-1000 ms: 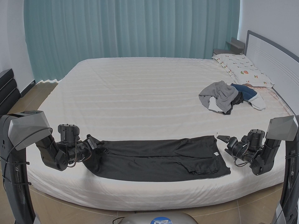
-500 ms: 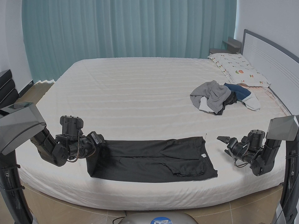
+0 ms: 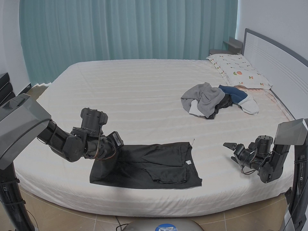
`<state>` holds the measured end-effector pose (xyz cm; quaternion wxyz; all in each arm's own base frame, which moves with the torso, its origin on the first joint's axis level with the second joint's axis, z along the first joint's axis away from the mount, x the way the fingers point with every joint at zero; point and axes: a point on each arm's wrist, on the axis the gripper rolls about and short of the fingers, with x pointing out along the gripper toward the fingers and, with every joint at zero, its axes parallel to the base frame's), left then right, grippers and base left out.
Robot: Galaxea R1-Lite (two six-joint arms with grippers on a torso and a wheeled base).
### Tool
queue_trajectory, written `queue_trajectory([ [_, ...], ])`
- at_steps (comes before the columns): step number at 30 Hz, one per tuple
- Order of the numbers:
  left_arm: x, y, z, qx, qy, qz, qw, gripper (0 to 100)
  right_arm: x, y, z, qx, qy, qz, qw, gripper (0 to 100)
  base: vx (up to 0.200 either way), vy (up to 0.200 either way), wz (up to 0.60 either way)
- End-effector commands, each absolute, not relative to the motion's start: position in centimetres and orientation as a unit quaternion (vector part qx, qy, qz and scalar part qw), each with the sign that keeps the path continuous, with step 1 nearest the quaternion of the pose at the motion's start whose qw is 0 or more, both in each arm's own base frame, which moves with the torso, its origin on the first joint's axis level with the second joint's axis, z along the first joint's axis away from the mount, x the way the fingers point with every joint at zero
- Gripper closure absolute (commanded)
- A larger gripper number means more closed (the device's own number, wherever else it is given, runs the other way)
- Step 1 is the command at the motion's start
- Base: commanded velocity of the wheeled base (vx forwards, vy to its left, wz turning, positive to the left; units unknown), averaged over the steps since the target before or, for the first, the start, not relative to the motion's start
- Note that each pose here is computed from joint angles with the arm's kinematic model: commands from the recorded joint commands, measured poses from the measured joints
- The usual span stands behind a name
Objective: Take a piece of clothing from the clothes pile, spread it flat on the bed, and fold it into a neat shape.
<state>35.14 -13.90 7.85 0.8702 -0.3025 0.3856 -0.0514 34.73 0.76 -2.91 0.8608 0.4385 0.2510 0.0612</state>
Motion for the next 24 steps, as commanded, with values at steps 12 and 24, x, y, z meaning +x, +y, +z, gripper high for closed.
queue_trajectory([
  [12, 36.0, -18.6, 6.8, -0.292, 0.402, -0.080, 0.864, 100, 34.7, 0.8, -2.9, 0.438, 0.252, 0.062, 0.861, 0, 0.000, -0.200, 0.00],
  [24, 36.9, -20.8, 4.2, -0.287, 0.408, -0.059, 0.864, 100, 34.6, 0.8, -2.9, 0.438, 0.252, 0.061, 0.861, 0, 0.000, -0.033, 0.00],
])
